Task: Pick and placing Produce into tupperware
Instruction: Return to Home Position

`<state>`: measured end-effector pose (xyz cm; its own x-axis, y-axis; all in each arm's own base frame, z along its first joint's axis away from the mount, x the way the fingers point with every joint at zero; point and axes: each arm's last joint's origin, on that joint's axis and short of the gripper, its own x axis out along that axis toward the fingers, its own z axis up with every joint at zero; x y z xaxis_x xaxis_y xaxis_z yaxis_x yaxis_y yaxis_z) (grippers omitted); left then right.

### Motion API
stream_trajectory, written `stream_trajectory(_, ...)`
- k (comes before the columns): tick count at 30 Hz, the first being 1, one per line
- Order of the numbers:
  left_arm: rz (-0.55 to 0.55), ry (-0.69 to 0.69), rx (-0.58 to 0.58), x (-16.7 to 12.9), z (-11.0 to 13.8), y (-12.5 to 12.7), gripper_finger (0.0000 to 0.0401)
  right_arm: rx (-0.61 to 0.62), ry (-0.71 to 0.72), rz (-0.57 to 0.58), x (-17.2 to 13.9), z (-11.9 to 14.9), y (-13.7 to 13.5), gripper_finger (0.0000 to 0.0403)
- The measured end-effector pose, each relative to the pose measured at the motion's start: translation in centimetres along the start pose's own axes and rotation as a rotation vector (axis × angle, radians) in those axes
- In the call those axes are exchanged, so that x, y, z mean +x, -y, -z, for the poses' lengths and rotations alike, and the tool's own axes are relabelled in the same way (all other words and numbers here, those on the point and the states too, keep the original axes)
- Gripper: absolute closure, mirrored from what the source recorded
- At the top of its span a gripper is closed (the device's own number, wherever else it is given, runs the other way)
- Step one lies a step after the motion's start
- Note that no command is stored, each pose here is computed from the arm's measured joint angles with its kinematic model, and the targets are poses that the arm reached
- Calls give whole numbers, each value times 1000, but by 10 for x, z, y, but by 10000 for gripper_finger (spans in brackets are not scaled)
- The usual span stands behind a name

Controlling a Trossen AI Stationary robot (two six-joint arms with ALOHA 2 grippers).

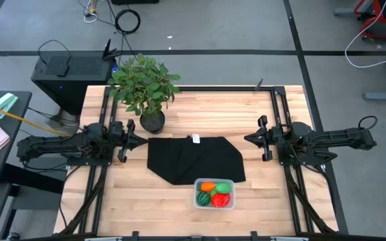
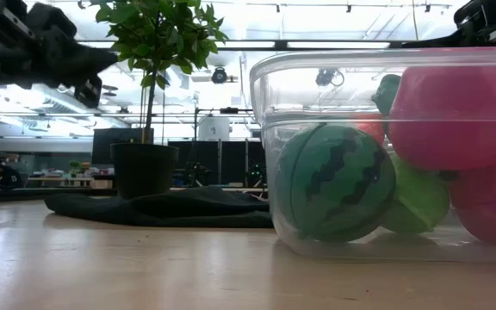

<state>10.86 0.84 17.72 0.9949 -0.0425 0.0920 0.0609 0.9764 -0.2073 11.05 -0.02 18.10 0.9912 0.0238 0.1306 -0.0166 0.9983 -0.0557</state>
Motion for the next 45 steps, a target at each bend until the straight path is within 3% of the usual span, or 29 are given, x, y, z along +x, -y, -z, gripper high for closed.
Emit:
stream_trajectory(11, -6, -47, -61, 0, 5, 1, 397, 0, 0, 0, 0, 0, 0, 376)
stream_trajectory(20, -38, -132, -126, -1, 14, -1, 352, 0, 0, 0, 0, 0, 0, 376)
stream_trajectory(34, -33, -129, -125, -1, 13, 0, 348, 0, 0, 0, 0, 0, 0, 376)
stream_trajectory(45, 51, -17, -112, -8, 3, 8, 340, 0, 0, 0, 0, 0, 0, 376)
